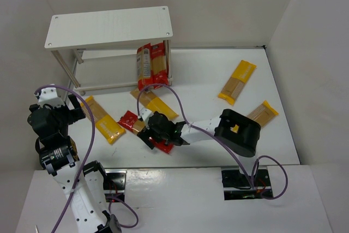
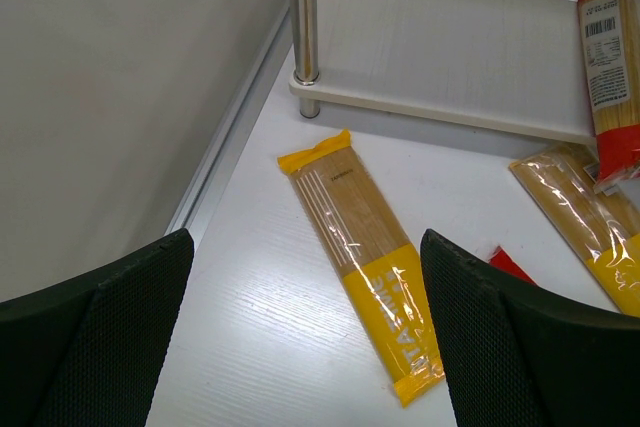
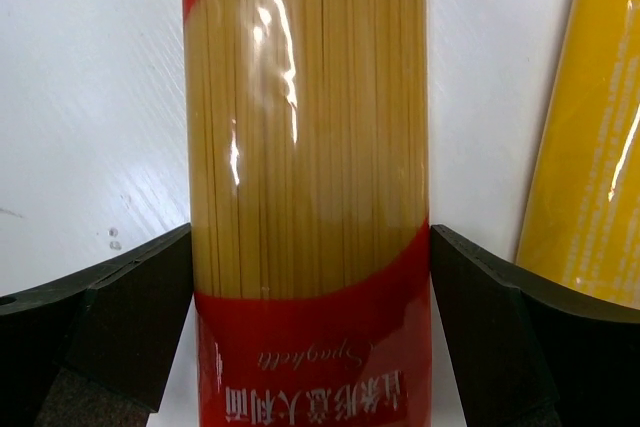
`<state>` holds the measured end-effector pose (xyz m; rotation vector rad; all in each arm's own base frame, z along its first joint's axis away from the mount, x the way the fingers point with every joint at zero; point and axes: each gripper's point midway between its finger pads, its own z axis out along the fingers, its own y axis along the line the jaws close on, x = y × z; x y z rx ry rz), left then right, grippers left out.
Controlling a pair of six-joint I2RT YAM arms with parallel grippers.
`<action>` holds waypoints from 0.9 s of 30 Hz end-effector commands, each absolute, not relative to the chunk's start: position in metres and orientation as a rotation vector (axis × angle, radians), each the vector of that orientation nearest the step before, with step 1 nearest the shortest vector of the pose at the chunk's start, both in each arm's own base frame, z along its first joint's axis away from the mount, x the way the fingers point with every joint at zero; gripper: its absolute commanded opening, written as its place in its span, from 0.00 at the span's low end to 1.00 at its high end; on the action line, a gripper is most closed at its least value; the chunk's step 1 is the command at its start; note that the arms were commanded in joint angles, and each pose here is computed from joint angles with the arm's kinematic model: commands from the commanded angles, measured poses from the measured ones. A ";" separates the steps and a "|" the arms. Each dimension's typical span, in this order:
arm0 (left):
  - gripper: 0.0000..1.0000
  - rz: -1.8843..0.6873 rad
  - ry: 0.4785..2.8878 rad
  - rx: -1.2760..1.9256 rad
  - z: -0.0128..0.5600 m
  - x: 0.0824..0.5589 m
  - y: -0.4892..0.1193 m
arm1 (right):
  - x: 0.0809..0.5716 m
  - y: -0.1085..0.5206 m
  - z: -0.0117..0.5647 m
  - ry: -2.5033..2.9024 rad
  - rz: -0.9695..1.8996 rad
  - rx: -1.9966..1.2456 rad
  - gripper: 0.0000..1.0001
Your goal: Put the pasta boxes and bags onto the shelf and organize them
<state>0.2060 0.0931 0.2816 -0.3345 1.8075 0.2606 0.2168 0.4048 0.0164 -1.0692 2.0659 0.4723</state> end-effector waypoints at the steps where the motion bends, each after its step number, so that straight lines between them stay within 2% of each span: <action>1: 1.00 0.287 1.791 -0.326 0.285 0.207 0.098 | 0.208 0.368 -0.042 2.190 0.299 -1.220 1.00; 5: 1.00 0.287 1.791 -0.326 0.285 0.207 0.098 | 0.199 0.366 -0.053 2.216 0.317 -1.299 0.97; 9: 1.00 0.278 1.791 -0.319 0.285 0.208 0.096 | 0.188 0.359 -0.065 2.260 0.309 -1.384 0.83; 11: 1.00 0.278 1.791 -0.319 0.285 0.208 0.096 | 0.183 0.356 -0.069 2.278 0.314 -1.422 0.81; 13: 1.00 0.278 1.791 -0.319 0.285 0.208 0.096 | 0.181 0.357 -0.068 2.280 0.322 -1.444 0.81; 20: 1.00 0.276 1.800 -0.322 0.284 0.209 0.097 | 0.177 0.351 -0.064 2.316 0.323 -1.481 0.91; 27: 1.00 0.276 1.800 -0.322 0.284 0.209 0.097 | 0.175 0.349 -0.058 2.358 0.326 -1.500 0.93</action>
